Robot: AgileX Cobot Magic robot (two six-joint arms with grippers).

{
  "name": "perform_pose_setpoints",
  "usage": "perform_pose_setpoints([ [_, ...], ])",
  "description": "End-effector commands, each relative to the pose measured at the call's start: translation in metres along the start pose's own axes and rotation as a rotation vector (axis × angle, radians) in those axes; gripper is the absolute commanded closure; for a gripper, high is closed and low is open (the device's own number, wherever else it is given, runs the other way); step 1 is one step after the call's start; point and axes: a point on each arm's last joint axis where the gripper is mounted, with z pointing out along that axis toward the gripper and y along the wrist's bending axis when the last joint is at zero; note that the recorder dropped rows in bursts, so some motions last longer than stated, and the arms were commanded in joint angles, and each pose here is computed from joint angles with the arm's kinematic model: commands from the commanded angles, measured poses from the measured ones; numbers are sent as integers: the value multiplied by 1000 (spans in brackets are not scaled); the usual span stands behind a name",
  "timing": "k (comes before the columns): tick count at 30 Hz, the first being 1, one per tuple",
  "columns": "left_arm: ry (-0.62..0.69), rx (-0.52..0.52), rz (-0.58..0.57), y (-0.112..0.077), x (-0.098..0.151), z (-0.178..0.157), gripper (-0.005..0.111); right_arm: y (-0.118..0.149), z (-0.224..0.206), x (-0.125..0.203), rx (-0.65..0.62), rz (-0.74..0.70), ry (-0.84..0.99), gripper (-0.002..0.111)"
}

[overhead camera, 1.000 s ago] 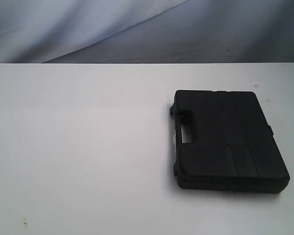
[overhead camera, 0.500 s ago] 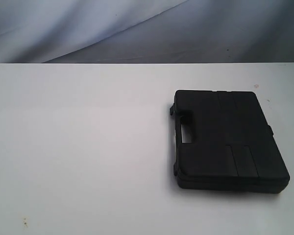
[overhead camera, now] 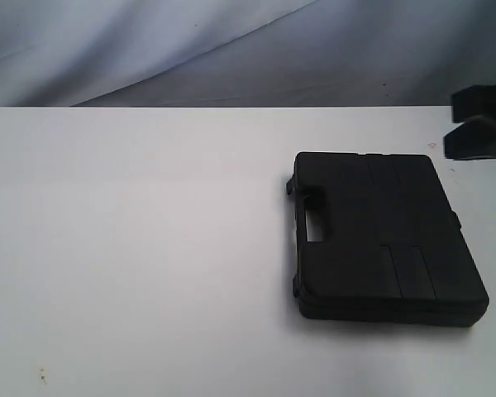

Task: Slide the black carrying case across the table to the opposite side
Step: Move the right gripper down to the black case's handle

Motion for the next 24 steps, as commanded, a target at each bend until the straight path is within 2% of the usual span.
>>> perform_pose_setpoints([
  [1, -11, -3, -20, 0, 0, 0, 107, 17, 38, -2, -43, -47, 64, 108],
  [4, -11, -3, -20, 0, 0, 0, 107, 31, 77, 2, -60, -50, 126, 108],
  [8, -11, -3, -20, 0, 0, 0, 107, 51, 105, 3, -62, -62, 198, 108],
  [12, -11, -3, -20, 0, 0, 0, 107, 73, 126, -9, -3, -114, 258, 108],
  [21, -11, -3, -20, 0, 0, 0, 107, 86, 156, -39, 95, -124, 506, 108],
  [24, -11, -3, -20, 0, 0, 0, 107, 88, 168, -51, 129, -124, 536, 108],
])
